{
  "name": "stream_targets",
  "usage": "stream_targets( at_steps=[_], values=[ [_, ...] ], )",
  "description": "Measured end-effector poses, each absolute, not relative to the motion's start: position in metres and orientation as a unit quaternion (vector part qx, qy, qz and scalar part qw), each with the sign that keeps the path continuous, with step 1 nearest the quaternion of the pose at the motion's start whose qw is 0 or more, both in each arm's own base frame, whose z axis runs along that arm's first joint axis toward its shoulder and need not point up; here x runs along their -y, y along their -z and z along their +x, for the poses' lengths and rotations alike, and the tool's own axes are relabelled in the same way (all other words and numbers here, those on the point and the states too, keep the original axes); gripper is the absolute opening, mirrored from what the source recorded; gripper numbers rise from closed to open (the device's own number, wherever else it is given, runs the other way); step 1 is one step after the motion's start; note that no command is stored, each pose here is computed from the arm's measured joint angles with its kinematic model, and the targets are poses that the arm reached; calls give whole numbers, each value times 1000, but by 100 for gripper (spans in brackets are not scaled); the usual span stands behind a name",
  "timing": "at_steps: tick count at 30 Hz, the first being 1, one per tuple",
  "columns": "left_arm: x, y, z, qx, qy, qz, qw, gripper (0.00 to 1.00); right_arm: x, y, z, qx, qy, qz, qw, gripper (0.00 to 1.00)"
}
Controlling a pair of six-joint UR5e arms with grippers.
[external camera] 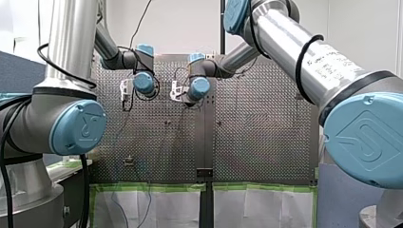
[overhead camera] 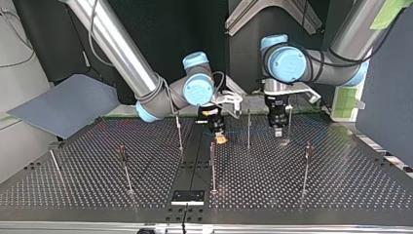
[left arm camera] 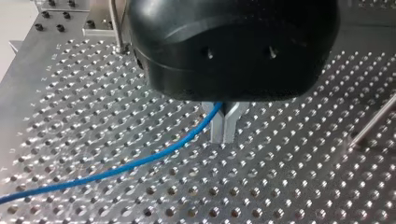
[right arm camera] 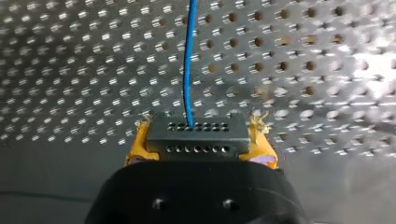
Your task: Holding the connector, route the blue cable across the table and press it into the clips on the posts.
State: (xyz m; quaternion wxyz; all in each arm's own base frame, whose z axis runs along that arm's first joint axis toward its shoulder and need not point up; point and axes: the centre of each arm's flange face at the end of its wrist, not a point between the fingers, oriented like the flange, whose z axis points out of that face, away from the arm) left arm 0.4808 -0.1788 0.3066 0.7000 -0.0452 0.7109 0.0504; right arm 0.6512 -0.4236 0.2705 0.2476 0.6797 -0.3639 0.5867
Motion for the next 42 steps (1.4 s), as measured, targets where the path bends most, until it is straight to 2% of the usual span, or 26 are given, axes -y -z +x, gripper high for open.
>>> stream_targets(
  at_steps=[8, 16, 21, 32, 37, 42],
  values=[
    [184, -281, 464, -710, -28, -58, 701, 0, 413, -255, 638, 362, -566, 698, 250, 0],
    [186, -256, 445, -710, -22, -68, 701, 0, 402, -271, 625, 355, -563, 701, 255, 0],
    [189, -241, 432, -710, -12, -71, 701, 0, 391, -266, 620, 348, -553, 712, 256, 0],
    [192, -188, 395, -742, -10, -59, 668, 0, 370, -227, 607, 340, -520, 744, 246, 0],
    [189, -168, 394, -748, -8, -60, 661, 0, 369, -219, 603, 336, -516, 751, 238, 0],
    [189, -166, 401, -740, 6, -60, 669, 0, 372, -218, 601, 337, -516, 751, 237, 0]
  ],
)
